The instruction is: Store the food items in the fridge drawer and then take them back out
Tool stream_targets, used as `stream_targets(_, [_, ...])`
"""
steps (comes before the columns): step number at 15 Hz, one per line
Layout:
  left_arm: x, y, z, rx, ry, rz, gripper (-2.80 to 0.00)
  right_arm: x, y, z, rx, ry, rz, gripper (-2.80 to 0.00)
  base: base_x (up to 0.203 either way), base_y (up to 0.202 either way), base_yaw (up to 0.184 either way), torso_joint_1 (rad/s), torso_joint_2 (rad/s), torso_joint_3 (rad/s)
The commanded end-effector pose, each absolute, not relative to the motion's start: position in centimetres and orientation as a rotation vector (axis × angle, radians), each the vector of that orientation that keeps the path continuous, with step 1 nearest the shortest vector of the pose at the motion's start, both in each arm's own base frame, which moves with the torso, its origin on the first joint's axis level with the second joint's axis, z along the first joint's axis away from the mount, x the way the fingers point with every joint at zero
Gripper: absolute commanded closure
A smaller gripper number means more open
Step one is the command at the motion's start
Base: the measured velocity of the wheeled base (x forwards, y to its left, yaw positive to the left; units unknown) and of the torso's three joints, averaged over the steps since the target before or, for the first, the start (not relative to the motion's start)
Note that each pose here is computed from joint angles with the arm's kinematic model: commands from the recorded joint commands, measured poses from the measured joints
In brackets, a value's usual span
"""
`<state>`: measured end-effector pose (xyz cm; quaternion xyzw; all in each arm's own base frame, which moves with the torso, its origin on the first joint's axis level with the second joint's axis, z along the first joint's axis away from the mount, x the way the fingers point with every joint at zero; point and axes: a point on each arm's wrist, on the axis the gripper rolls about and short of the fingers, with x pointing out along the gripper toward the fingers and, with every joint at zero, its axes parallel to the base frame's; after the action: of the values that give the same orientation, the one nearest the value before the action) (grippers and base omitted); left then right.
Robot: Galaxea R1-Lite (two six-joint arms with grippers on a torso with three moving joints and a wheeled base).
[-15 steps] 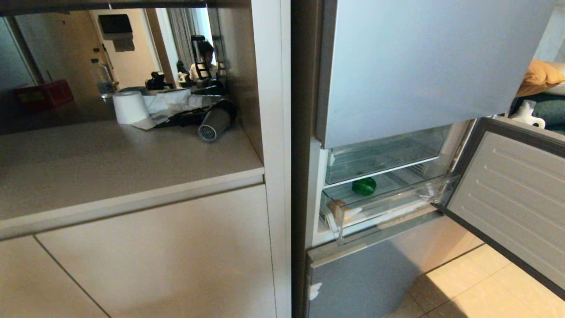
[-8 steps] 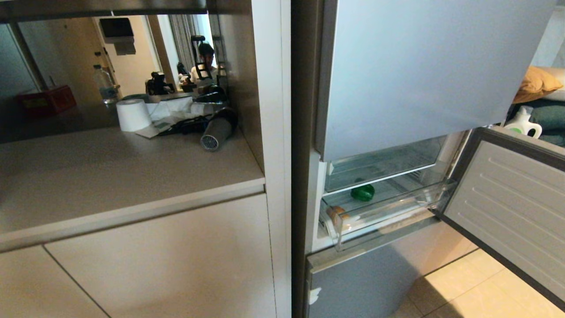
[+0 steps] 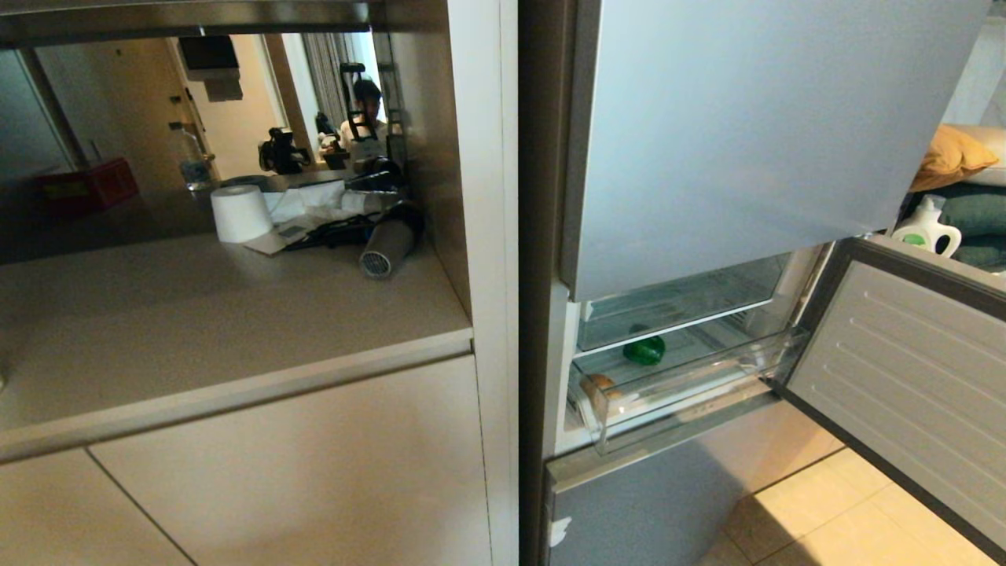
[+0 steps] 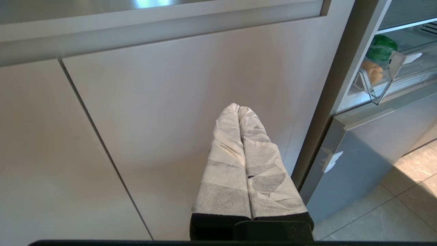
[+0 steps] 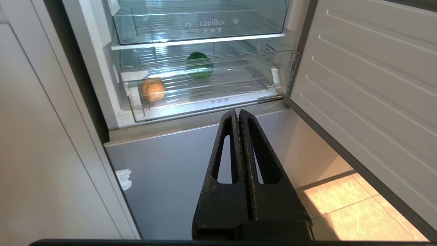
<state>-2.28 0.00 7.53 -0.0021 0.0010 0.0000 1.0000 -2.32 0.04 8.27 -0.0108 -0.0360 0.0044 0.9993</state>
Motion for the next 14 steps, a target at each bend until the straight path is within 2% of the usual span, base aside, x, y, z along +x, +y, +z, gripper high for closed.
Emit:
stream_targets(1, [-2.28, 0.00, 7.53, -0.005, 0.002, 0.000, 0.00, -2.11, 0.04, 7.56, -0.022, -0.048, 0.010, 0.00, 0.000, 0.000, 0.000, 0.093, -0.18, -0.095])
stream_targets(7, [-2.28, 0.00, 7.53, -0.006, 0.002, 0.000, 0.00, -2.11, 0.04, 7.56, -0.022, -0.048, 0.010, 0.00, 0.000, 0.000, 0.000, 0.076, -0.15, -0.077])
stream_targets(14, [-2.28, 0.00, 7.53, -0.006, 0.002, 0.000, 0.00, -2.10, 0.02, 7.58, -0.005, -0.055, 0.003, 0.00, 0.000, 0.000, 0.000, 0.000, 0.00, 0.000])
